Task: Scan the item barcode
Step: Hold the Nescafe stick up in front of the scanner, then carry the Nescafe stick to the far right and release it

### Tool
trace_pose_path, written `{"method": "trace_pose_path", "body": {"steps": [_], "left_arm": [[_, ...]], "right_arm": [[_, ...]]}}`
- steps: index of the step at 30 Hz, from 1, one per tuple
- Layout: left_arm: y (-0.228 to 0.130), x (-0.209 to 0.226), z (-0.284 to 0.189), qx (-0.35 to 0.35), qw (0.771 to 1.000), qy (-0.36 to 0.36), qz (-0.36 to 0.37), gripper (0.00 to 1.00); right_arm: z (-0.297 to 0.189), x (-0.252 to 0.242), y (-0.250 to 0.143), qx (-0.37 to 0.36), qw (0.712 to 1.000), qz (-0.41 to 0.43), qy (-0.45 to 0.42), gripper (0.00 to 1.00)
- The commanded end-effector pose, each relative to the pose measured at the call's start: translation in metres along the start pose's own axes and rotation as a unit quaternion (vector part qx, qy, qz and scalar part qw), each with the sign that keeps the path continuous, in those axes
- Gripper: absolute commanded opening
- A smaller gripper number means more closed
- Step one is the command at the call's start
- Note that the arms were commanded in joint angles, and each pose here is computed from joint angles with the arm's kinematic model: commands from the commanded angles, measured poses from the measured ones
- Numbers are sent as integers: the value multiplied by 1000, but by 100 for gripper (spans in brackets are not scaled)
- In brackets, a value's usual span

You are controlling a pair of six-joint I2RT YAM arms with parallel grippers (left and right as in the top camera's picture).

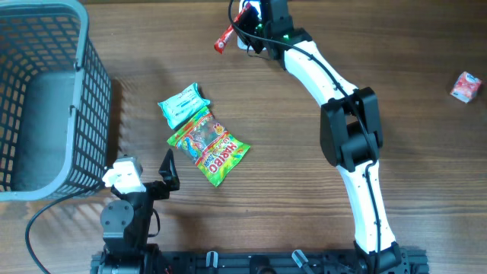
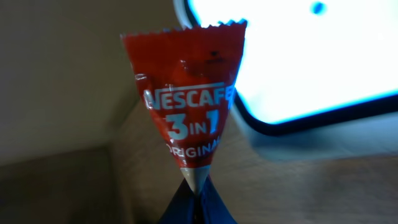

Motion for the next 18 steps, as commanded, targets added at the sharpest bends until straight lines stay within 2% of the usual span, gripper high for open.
{"method": "trace_pose_path", "body": {"steps": [1,4,7,10,13,15,16,18], "left_arm": [[-1,0,0,-1,1000,-4,-1,100],[-1,0,0,-1,1000,-4,-1,100],[-1,0,0,-1,1000,-4,-1,100],[-1,0,0,-1,1000,-4,-1,100],[-1,0,0,-1,1000,-4,-1,100],[-1,0,0,-1,1000,-4,-1,100],[-1,0,0,-1,1000,-4,-1,100],[-1,0,0,-1,1000,-4,-1,100]], "right_arm": [[-30,17,18,6,1000,4,9,5],[-85,42,36,-2,1000,-24,10,5],[-164,58,58,-28,998,-45,-13,5],[-245,35,86,-56,994,-40,-79,5],[-310,-36,124,-97,972,8,-214,4],[-343,-96,150,-114,945,44,-304,4],[-363,-141,164,-122,925,83,-352,5],[-378,-186,174,-128,904,126,-389,5]]}}
Point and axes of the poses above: each gripper's point midway between its finger pads, its own z axis out along the fingers, its own x axis along the line the jaws close on, y = z × x, the point moved 6 cm from there along -z, back along the fingers, and after that the axes turned 2 degrees about z, right-handed, at the moved point
